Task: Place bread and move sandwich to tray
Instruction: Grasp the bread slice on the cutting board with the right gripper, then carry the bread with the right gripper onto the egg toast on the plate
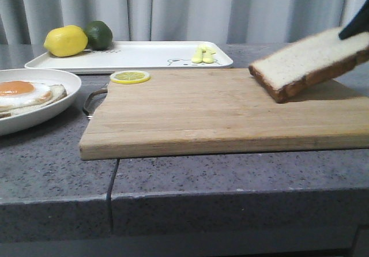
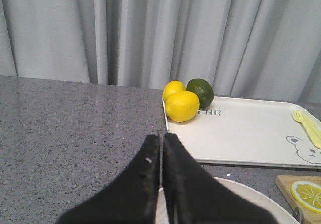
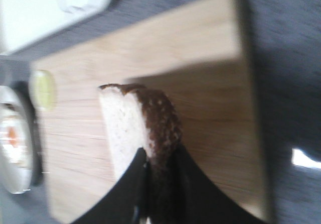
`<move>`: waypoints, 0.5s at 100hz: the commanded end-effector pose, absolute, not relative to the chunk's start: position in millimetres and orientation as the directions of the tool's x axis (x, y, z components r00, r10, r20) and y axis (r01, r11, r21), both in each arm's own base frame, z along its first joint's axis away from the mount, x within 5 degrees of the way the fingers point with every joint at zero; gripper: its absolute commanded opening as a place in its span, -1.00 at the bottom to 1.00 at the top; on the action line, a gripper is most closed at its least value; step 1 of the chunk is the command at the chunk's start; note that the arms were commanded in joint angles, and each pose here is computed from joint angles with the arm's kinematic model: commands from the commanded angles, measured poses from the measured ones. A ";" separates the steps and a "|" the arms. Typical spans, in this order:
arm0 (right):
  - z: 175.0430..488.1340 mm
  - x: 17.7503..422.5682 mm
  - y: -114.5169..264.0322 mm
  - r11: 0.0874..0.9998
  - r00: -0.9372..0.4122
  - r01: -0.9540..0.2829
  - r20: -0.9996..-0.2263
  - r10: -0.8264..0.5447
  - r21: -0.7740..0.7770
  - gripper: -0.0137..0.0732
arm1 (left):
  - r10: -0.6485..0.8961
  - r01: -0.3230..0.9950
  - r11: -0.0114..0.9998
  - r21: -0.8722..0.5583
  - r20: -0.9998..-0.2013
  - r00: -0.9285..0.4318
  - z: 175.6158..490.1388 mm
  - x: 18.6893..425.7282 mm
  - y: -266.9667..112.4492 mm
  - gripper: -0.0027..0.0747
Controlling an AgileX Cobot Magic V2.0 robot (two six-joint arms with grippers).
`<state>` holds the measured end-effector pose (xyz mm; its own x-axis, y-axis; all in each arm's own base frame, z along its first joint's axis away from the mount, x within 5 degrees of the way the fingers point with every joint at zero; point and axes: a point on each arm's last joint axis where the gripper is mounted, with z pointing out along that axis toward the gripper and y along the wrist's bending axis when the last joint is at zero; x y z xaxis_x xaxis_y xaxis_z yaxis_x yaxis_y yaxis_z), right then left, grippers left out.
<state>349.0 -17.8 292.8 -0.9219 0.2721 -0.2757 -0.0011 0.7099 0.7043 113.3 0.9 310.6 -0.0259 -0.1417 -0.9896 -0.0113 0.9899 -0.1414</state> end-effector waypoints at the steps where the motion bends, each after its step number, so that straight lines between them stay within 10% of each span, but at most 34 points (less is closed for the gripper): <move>1: 339.5 342.9 -3.0 0.618 -0.884 -0.121 -0.367 0.289 0.777 -0.85 | -0.158 0.006 0.987 -0.158 -0.984 0.081 329.4 114.4 0.7 -0.98; 50: 360.4 337.4 139.3 0.456 -0.874 -0.310 -0.439 0.209 0.834 -0.85 | -0.158 0.006 0.987 -0.158 -0.984 0.082 329.5 114.4 0.7 -0.98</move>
<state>347.4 113.2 325.0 -0.9211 0.1452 -0.3613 -0.2310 0.5431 0.8072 113.3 0.9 310.7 -0.0244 -0.1416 -0.9896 -0.0112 0.9899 -0.1414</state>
